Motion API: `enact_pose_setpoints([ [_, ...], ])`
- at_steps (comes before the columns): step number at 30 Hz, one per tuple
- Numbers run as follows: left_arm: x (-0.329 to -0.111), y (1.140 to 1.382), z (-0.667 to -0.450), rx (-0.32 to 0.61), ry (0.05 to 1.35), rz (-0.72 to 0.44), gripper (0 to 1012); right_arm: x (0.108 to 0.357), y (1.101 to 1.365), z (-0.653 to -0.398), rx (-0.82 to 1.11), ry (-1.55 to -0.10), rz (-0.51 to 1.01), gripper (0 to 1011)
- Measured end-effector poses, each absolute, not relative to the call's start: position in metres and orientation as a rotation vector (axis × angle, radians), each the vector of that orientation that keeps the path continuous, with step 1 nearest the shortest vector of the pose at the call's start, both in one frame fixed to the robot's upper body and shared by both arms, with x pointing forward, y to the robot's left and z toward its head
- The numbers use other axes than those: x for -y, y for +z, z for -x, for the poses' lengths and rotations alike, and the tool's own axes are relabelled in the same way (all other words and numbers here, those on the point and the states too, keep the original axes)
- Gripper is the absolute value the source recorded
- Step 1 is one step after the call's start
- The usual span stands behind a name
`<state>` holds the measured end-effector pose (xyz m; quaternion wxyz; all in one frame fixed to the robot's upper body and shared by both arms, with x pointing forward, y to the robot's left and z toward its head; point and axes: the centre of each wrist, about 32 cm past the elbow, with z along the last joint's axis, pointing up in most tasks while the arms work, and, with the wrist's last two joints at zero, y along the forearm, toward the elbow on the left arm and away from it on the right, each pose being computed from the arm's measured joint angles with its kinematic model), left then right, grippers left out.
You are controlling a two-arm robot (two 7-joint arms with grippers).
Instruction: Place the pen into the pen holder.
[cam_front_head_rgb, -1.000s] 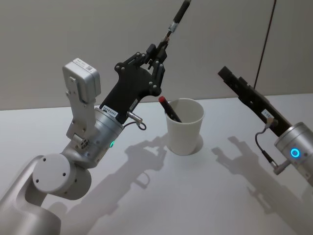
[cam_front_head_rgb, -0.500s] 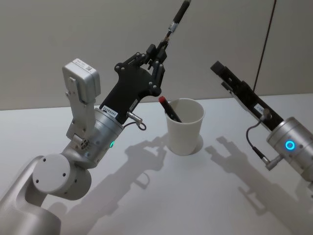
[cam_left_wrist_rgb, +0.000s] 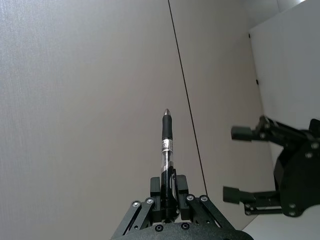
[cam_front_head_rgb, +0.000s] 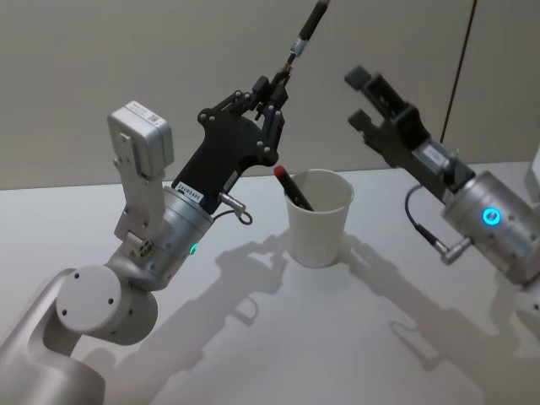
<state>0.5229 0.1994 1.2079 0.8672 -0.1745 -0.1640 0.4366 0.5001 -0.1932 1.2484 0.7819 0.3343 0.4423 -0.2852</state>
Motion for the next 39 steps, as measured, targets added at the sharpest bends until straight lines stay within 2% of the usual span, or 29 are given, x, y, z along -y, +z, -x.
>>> enact_pose_setpoints([
  [14,-0.199,1.208,-0.523,0.343,0.914,0.365,186,0.176,1.278,-0.513,-0.972,-0.514,-0.774,1002],
  [39,-0.199,1.208,-0.523,0.343,0.914,0.365,186,0.157,1.295,-0.529,-0.815,-0.654,-0.703,1001],
])
